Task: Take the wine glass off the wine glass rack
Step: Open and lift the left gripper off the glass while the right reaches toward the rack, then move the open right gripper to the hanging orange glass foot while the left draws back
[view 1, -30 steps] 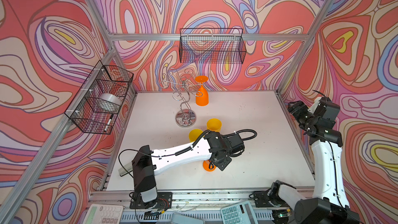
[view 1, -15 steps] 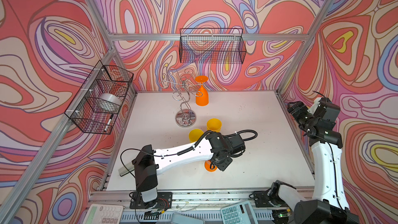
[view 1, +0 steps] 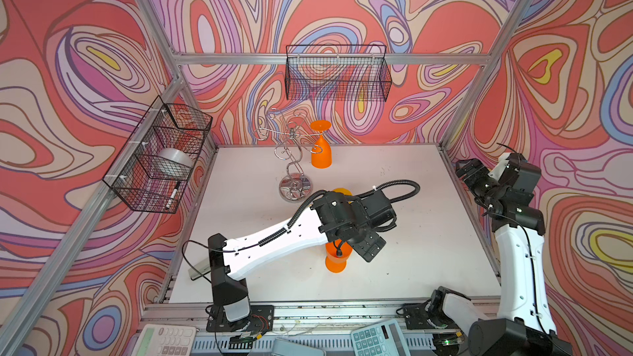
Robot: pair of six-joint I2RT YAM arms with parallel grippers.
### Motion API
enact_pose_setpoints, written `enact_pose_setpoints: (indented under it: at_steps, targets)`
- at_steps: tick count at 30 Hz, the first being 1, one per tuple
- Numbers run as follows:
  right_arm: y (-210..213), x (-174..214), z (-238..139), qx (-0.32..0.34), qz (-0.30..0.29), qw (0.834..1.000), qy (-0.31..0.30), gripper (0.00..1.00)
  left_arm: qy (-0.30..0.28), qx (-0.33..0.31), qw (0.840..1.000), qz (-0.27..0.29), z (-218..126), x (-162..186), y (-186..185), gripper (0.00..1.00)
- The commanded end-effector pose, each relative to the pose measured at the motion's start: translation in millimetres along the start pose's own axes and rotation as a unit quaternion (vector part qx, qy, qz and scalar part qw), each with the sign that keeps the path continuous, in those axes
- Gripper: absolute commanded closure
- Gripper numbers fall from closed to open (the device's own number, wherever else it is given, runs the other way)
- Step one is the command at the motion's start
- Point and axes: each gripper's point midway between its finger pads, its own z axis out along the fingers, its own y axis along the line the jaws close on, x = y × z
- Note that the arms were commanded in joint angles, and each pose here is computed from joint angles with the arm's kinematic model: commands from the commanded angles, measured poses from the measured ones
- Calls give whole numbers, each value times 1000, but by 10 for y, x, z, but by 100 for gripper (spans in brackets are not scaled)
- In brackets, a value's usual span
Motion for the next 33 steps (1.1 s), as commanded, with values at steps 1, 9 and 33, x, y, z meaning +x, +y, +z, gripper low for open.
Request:
enact_pose_setpoints:
  at_steps: [1, 9, 33]
  targets:
    - [220, -101, -70, -28, -11, 999, -13, 5, -45, -12, 999, -23, -412, -108, 266, 4]
    - [1024, 270, -72, -139, -39, 989, 23, 5, -157, -20, 973, -167, -918, -314, 939, 5]
    - [3346, 1672, 573, -364, 219, 859, 284, 46, -218, -187, 931, -227, -1398, 10, 1901, 3]
